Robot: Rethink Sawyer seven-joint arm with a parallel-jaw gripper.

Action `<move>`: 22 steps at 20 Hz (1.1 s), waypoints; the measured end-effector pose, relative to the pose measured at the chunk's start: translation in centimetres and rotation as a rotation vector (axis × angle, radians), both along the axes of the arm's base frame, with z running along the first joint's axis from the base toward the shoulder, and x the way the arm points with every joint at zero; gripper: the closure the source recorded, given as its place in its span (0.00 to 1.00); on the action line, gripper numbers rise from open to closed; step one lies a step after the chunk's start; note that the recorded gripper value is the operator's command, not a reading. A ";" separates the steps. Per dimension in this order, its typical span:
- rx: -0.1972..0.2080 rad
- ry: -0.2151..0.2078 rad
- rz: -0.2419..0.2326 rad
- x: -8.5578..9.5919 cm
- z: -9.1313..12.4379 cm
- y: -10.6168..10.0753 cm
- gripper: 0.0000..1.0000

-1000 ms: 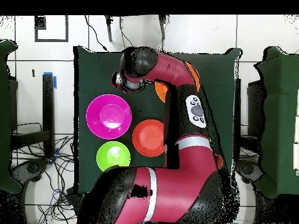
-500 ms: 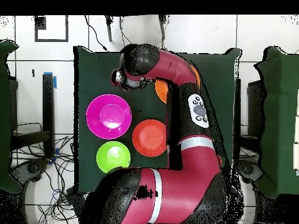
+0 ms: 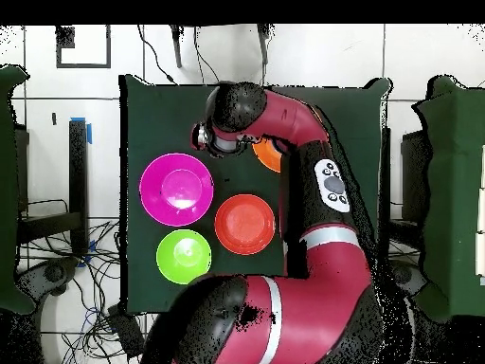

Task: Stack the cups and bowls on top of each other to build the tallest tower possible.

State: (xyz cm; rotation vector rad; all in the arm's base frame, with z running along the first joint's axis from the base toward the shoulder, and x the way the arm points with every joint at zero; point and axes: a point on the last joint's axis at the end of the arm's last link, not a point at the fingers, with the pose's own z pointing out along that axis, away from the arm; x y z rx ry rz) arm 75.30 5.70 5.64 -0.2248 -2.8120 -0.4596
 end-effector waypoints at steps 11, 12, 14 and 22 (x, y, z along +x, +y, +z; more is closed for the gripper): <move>0.005 0.078 0.030 -5.0 0.9 -1.7 0.00; 0.010 0.084 0.038 -5.5 1.1 -1.5 0.00; 0.018 0.089 0.052 -6.0 1.4 -0.9 0.00; 0.047 0.085 0.107 -6.6 1.8 1.8 0.00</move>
